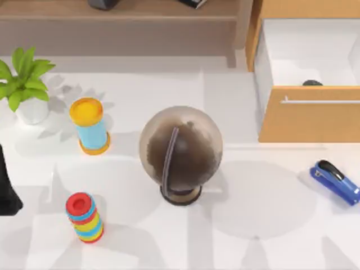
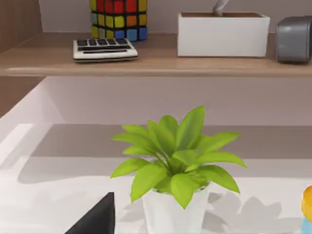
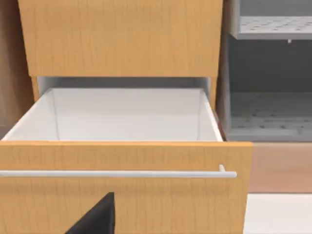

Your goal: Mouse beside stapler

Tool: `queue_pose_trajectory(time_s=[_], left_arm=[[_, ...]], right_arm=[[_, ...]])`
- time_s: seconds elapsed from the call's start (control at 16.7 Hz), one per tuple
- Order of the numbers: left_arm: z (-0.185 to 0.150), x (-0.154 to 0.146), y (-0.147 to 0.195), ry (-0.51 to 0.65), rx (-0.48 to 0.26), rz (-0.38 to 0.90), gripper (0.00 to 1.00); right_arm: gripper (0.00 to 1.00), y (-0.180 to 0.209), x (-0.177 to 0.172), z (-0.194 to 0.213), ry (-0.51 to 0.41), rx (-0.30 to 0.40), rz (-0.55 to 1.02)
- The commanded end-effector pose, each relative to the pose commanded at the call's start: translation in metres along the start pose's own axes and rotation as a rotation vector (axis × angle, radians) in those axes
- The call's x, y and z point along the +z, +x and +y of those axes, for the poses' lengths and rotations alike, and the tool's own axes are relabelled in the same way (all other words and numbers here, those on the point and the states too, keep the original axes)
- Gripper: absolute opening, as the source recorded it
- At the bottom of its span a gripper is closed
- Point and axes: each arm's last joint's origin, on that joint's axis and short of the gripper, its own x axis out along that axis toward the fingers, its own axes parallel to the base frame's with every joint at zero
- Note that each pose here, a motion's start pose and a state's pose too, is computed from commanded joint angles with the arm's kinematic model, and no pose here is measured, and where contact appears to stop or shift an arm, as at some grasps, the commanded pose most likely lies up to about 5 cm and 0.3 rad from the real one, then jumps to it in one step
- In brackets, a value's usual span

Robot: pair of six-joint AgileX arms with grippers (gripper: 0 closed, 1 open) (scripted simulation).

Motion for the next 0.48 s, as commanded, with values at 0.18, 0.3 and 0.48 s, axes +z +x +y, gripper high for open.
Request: queue_pose_trajectory(time_s=[0.18, 0.3, 0.48], left_arm=[[0.0, 0.0, 0.0, 0.0, 0.0, 0.0, 1.0], [0.0, 0.0, 0.0, 0.0, 0.0, 0.0, 1.0], [0.0, 0.0, 0.0, 0.0, 0.0, 0.0, 1.0]], right_arm=[[1.0, 0.0, 0.002, 0.0, 0.001, 0.0, 0.006], [1.0, 0.0, 0.012, 0.0, 0.006, 0.001, 0.039], [1.0, 0.006, 0.042, 0.002, 0.018, 0.008, 0.131]])
